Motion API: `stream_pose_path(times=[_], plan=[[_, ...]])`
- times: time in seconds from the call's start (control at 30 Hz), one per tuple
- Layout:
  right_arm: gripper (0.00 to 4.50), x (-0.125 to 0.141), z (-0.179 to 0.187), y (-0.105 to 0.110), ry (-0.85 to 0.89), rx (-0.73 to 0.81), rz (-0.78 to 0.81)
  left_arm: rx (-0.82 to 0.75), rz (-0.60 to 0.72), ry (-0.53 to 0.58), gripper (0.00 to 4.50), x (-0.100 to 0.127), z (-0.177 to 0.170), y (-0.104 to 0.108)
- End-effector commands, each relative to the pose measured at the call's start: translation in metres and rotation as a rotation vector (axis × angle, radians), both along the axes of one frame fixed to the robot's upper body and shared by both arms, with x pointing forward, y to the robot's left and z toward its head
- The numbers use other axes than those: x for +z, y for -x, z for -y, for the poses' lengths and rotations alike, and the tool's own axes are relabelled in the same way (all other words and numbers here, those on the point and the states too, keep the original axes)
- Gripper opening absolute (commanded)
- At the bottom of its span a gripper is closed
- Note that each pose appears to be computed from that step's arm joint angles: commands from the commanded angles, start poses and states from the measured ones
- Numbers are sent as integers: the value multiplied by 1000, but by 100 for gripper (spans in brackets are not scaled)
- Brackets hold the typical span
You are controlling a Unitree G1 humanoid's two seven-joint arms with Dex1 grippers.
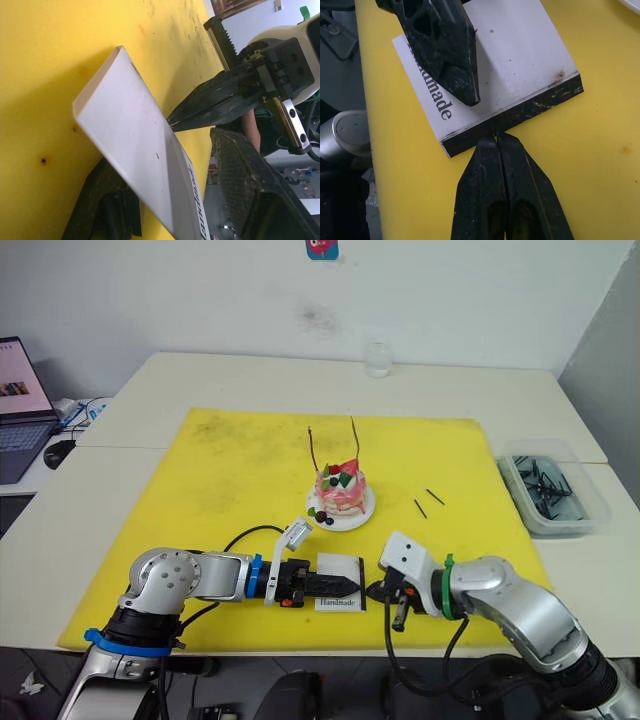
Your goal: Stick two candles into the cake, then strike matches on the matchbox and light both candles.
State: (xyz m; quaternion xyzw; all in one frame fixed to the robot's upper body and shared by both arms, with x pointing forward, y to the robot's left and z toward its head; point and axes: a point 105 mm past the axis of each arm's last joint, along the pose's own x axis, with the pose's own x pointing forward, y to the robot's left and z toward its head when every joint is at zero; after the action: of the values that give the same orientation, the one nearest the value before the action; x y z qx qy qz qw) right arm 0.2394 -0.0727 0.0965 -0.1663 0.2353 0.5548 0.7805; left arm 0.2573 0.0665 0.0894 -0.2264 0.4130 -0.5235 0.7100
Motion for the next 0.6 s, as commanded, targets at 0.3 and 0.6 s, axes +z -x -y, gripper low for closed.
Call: stream_pose_path(times=[0.3, 0.6], plan=[[0, 12, -5, -2, -17, 19, 24, 41, 19, -23, 235, 0, -5, -6], [0, 13, 2, -8, 7, -16, 52, 51, 16, -27, 235, -2, -7, -7]])
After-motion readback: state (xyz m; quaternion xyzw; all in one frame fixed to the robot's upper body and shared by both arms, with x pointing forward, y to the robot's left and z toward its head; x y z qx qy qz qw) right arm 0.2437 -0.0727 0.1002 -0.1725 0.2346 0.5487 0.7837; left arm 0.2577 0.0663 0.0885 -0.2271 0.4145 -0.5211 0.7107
